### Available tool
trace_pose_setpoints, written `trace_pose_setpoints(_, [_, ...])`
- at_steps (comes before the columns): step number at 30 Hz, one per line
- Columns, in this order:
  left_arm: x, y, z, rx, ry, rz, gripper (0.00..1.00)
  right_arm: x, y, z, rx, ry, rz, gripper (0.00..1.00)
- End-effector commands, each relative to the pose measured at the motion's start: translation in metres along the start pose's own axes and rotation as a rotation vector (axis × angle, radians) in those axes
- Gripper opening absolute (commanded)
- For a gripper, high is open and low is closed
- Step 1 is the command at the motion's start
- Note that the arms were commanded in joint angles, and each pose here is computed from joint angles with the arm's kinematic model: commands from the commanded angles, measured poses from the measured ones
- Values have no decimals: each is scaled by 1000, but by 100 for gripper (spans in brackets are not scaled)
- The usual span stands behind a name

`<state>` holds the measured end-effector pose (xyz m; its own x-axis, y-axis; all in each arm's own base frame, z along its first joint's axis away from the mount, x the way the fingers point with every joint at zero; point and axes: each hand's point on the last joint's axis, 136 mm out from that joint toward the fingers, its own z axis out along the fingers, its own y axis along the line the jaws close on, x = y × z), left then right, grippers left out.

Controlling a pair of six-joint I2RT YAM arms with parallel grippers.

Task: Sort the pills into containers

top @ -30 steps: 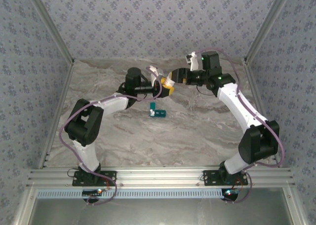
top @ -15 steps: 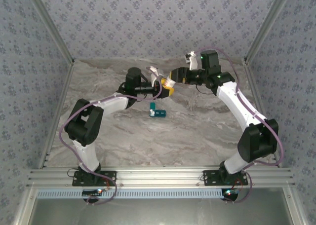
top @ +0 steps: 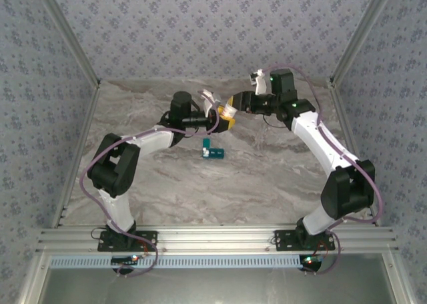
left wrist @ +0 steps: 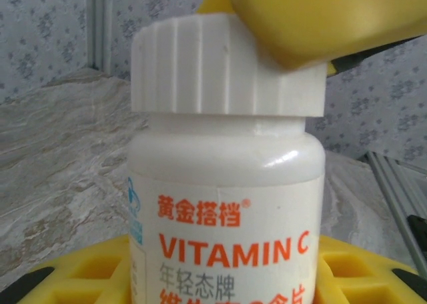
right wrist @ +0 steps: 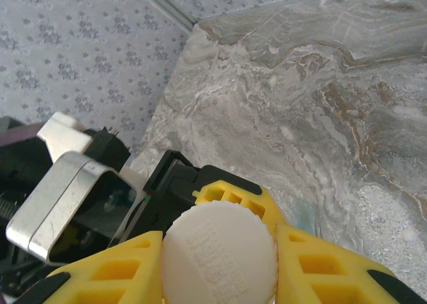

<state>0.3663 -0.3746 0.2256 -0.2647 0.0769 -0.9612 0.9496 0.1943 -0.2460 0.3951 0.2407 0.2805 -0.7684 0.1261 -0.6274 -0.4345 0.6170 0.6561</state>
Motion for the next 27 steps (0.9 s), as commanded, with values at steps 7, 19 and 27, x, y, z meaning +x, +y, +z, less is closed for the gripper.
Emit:
trace_pose_setpoints(7, [-16,-19,22,-250,-53,316,0,20,-19,25,121,-91,260,29])
trace_pose_setpoints(19, [-8,-8,27,-271,-54,287,0,-6,-14,-3,123,-151,232,50])
trace_pose_setpoints(27, [-15,-2,11,-201,-71,217,0,-20,-22,-49,131,-201,165,68])
